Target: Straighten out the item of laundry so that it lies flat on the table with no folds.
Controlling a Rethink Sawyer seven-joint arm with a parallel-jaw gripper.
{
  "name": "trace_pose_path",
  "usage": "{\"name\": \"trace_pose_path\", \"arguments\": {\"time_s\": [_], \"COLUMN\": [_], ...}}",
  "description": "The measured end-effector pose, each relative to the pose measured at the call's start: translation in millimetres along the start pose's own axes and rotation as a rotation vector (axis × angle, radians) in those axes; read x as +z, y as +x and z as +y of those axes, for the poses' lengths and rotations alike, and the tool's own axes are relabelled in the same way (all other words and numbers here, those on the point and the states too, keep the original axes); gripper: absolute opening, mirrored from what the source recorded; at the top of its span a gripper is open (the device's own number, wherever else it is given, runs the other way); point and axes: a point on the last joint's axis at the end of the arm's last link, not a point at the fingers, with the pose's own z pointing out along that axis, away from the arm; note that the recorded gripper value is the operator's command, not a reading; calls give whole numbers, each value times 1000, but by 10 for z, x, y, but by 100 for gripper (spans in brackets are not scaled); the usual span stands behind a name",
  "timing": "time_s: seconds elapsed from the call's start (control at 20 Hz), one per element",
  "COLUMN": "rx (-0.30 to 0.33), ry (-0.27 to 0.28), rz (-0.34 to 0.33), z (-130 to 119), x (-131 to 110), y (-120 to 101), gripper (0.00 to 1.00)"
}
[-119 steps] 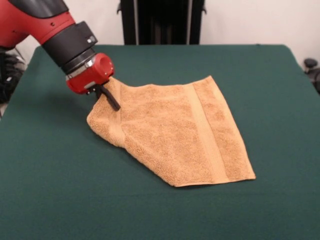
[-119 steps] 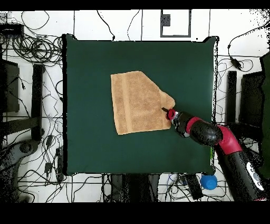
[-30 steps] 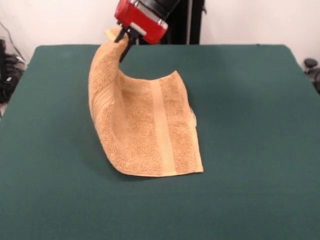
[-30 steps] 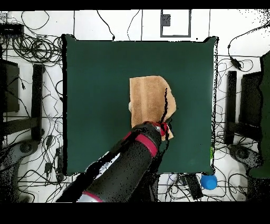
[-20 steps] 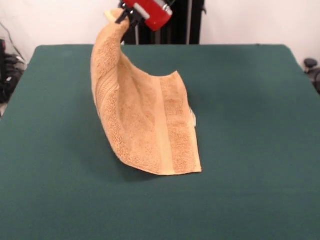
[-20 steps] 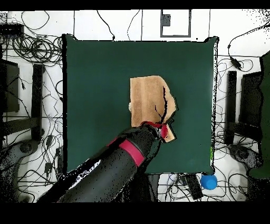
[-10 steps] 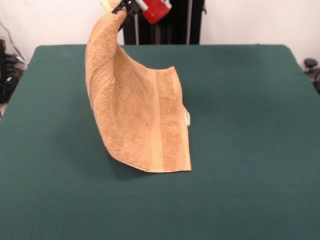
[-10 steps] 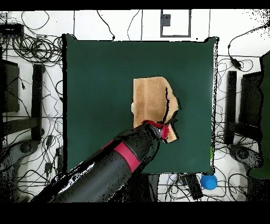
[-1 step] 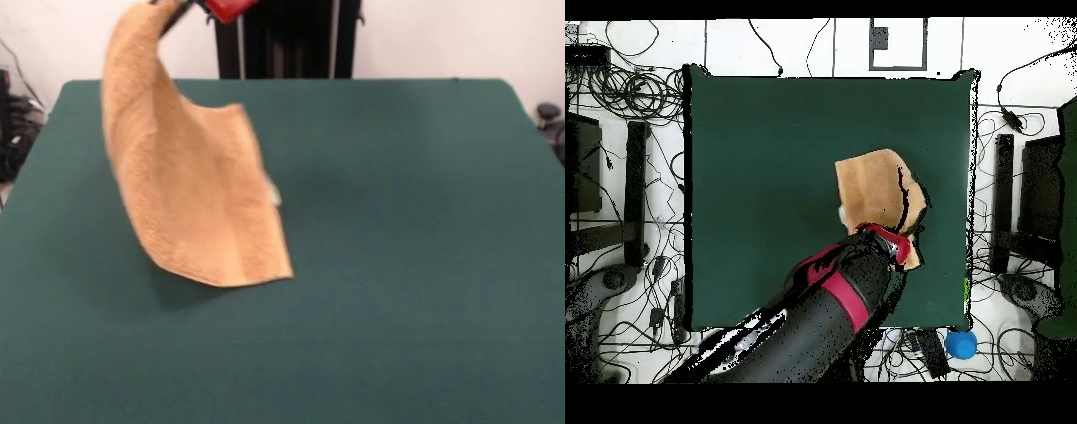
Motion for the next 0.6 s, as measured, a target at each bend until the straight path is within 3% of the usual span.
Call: {"name": "trace_pose_path", "arguments": {"time_s": [0.2, 0.6], "rx": [24, 33], "ry": [3, 1], "rz": [-8, -23], "z": [-89, 39], "x": [-35, -155], "y": [-71, -95], "gripper": [0, 0]}}
